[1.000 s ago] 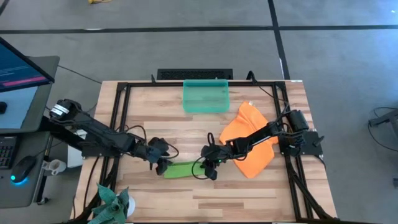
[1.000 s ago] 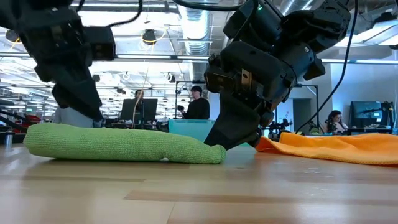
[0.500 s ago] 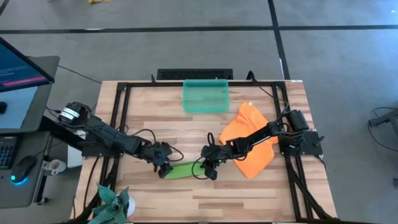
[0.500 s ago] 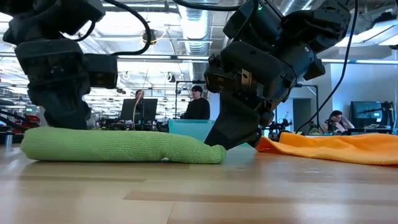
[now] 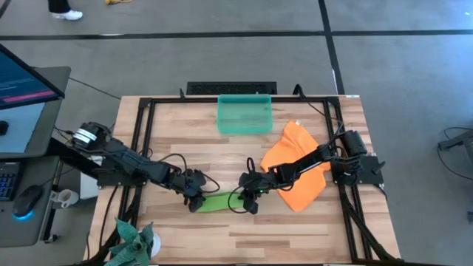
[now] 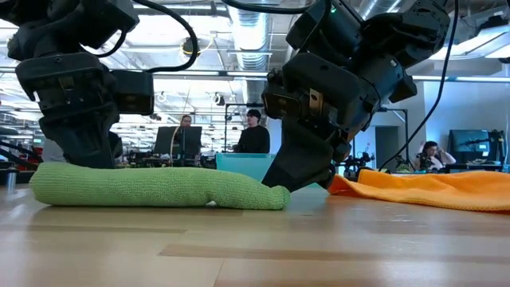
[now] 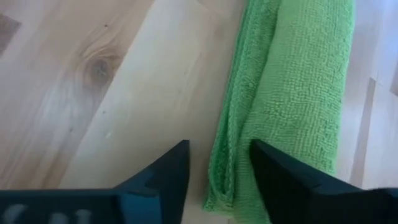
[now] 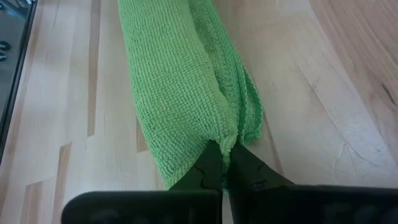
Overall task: Roll microfiber towels into tight, uniform cylinder then place into a basket
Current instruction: Roll the green microfiber towel
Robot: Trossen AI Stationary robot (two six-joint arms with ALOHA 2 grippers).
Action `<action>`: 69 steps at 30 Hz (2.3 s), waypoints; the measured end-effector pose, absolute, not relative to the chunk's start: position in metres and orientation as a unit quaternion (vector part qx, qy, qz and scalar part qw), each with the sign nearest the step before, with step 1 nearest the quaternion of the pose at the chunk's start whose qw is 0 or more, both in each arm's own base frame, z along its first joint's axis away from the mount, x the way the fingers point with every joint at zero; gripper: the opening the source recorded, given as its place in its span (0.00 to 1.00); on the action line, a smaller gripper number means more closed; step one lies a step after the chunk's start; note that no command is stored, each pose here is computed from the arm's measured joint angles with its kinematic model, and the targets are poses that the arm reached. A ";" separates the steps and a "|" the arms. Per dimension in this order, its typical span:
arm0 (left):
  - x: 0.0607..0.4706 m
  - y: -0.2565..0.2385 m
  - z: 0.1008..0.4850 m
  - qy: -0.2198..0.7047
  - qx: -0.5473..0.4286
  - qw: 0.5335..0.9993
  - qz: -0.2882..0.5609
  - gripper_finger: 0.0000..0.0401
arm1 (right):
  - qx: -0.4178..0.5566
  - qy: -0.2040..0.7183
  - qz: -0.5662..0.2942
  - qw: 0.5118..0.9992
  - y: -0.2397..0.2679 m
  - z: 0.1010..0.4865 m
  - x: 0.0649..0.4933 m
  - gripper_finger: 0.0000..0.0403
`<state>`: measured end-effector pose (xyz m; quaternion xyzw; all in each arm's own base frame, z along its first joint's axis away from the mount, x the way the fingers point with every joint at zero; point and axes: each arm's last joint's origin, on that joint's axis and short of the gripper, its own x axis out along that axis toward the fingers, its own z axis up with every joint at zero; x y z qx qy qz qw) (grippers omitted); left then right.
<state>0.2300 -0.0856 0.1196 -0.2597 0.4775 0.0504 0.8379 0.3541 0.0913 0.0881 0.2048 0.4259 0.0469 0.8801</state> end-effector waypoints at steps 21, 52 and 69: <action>0.236 -0.061 0.129 0.490 -0.255 0.833 -0.038 0.49 | 0.205 0.425 0.045 0.880 0.091 0.088 0.354 0.05; 0.235 -0.065 0.131 0.500 -0.292 0.811 -0.087 0.49 | 0.205 0.424 0.046 0.881 0.091 0.088 0.354 0.06; 0.238 -0.073 0.133 0.488 -0.303 0.809 -0.122 0.49 | 0.206 0.423 0.037 0.882 0.091 0.088 0.354 0.04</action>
